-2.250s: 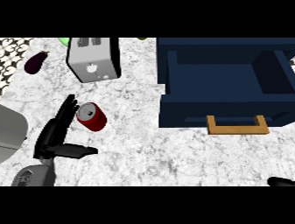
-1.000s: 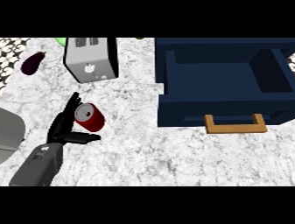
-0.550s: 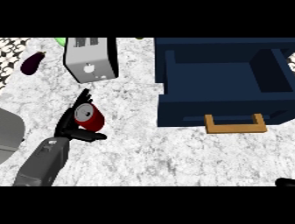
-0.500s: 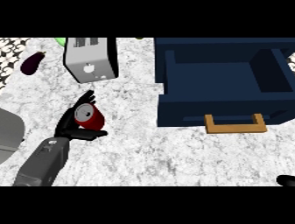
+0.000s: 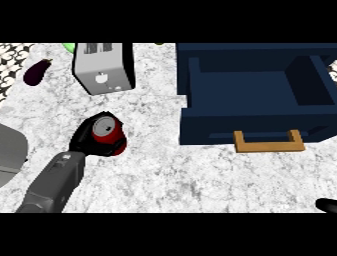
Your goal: Pick up the can, place it into the drawer and close the drawer
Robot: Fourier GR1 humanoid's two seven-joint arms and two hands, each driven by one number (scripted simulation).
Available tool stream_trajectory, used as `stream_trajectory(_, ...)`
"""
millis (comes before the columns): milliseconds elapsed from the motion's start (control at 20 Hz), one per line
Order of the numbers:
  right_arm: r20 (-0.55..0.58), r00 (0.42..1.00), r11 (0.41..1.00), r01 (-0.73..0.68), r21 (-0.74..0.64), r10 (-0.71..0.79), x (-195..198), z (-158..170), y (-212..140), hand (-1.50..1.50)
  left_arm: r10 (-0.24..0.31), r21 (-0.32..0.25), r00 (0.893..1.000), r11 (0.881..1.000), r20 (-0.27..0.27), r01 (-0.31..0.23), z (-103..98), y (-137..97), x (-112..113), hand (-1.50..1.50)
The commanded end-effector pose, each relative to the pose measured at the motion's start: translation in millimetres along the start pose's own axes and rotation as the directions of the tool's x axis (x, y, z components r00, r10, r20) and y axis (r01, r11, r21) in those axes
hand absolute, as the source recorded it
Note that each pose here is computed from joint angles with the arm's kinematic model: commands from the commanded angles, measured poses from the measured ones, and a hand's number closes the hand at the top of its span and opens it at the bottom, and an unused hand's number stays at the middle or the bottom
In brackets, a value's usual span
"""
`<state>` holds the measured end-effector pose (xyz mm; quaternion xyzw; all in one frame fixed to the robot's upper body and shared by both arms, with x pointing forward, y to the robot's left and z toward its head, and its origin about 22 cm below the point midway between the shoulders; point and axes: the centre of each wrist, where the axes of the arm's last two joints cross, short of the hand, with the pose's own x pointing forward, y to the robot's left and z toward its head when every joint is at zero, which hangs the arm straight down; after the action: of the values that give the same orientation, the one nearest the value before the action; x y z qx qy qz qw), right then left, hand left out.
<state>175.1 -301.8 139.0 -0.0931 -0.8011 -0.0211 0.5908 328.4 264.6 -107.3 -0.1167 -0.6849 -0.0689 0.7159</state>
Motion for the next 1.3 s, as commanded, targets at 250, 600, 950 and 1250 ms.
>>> stream_trajectory(250, -0.004, 1.0, 1.0, -0.001, -0.005, 0.001, 13, -4, -1, -1.5, 0.051, 0.126, 0.996, 0.99, 0.079, -0.061, -23, -32, 6, 1.5)
stream_trajectory(600, 0.012, 0.999, 0.998, -0.043, -0.046, 0.044, 9, 4, -6, -1.5, 0.031, 0.269, 0.991, 0.961, 0.131, -0.066, -44, -46, 27, 1.5)
stream_trajectory(950, -0.004, 0.999, 0.998, -0.035, -0.047, 0.035, 6, 18, -8, -1.5, -0.022, 0.193, 0.986, 0.981, 0.165, -0.01, -87, -86, 84, 1.5)
stream_trajectory(1250, -0.003, 0.999, 0.997, -0.047, -0.064, 0.047, 8, -5, -4, -1.5, -0.038, 0.129, 0.986, 0.992, 0.163, 0.017, -109, -109, 146, 1.5)
